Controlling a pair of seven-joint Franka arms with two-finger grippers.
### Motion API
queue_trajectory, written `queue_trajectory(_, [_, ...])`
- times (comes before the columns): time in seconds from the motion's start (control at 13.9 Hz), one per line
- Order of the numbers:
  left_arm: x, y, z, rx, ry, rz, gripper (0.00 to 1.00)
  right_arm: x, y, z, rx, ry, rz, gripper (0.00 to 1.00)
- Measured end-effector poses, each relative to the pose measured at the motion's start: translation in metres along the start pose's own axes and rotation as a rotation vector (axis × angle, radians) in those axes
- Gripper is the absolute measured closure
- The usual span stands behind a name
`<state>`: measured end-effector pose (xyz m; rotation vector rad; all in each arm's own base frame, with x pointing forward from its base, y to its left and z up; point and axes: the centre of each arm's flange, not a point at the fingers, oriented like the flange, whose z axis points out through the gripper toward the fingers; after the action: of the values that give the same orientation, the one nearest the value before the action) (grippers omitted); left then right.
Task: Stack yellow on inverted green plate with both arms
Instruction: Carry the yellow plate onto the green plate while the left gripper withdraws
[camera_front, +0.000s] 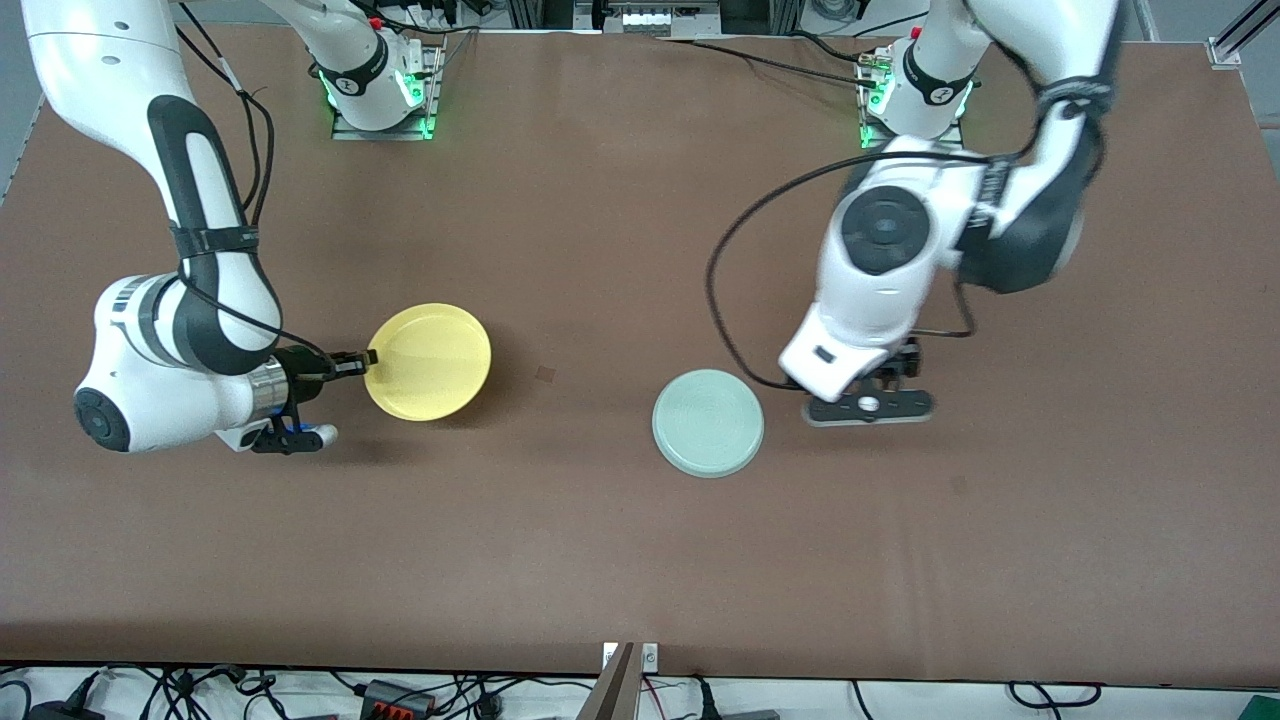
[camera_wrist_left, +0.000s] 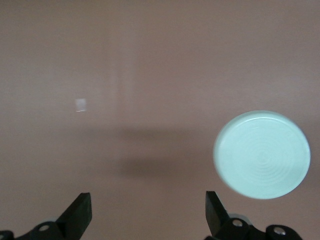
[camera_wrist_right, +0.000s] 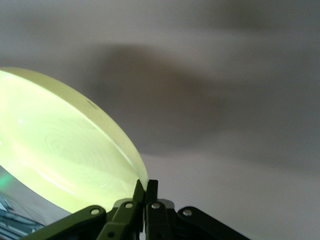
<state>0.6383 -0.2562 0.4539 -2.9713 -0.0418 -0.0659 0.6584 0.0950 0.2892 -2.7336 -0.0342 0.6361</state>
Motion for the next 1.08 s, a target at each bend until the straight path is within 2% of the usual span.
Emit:
queue_trajectory(0.36, [-0.009, -0.1, -0.054, -0.006, -0.095, 0.021, 0.0, -0.001, -0.123, 0.041, -0.016, 0.072, 0.138, 0.97])
queue_trajectory(0.57, [-0.02, -0.15, -0.074, -0.114, -0.178, -0.019, 0.0, -0.004, -0.193, 0.078, 0.051, 0.119, 0.224, 0.97])
queue_trajectory(0.72, [-0.028, -0.184, -0.081, -0.18, -0.21, 0.002, 0.0, 0.002, -0.229, 0.104, 0.108, 0.163, 0.283, 0.97])
queue_trajectory(0.93, [-0.051, -0.234, -0.084, -0.245, -0.201, 0.102, 0.0, 0.01, -0.269, 0.138, 0.141, 0.191, 0.358, 0.97])
queue_trajectory(1.08, [-0.069, -0.246, -0.09, -0.247, -0.145, 0.12, 0.0, 0.016, -0.284, 0.157, 0.148, 0.199, 0.406, 0.97])
